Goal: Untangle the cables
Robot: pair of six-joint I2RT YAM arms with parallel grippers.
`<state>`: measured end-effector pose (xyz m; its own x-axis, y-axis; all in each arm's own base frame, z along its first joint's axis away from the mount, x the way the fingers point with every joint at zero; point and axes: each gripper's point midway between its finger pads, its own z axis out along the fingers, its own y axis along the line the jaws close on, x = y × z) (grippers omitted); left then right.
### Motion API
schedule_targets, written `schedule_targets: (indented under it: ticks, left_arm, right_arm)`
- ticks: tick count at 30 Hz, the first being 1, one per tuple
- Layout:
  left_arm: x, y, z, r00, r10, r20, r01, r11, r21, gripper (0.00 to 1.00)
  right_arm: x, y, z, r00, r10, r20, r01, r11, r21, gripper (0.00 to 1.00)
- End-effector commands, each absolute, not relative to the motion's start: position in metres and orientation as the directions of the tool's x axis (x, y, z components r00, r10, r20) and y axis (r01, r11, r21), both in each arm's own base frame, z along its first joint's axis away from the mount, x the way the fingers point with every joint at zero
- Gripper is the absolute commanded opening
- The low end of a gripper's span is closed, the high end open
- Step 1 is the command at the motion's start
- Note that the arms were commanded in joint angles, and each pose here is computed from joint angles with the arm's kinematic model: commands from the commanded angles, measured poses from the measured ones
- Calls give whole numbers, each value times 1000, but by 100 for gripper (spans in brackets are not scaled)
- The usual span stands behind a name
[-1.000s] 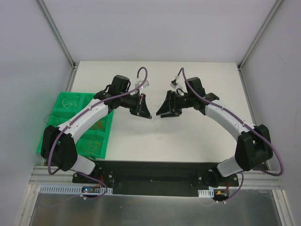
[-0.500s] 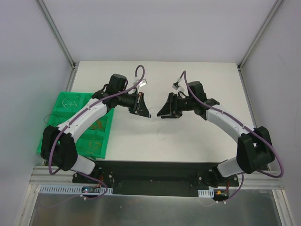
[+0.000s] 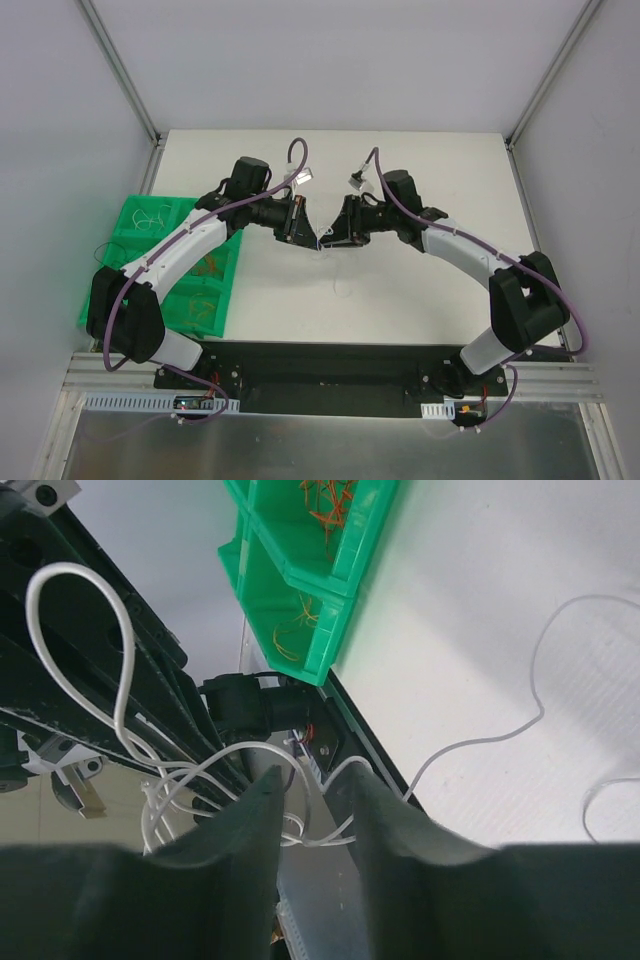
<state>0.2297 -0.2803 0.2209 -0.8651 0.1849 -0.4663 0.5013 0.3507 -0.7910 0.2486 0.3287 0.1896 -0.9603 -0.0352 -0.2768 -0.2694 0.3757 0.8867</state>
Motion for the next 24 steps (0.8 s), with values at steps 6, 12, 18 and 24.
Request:
schedule_targets:
  ticks: [6, 12, 18, 24]
  left_arm:
    - [234, -270, 229, -855, 130, -502, 510, 391, -766, 0]
    - [246, -249, 210, -869, 42, -492, 439, 523, -730, 0]
    - [249, -238, 196, -879, 22, -477, 399, 584, -707, 0]
    - [252, -225, 190, -875, 4, -484, 374, 640, -672, 0]
  right_arm:
    - [263, 294, 184, -941, 47, -334, -253, 559, 790, 0]
    - [271, 185, 176, -881, 167, -443, -69, 880, 469, 0]
    - [269, 145, 190, -867, 157, -472, -3, 947, 322, 0]
    - [268, 102, 189, -864, 181, -470, 95, 975, 201, 0]
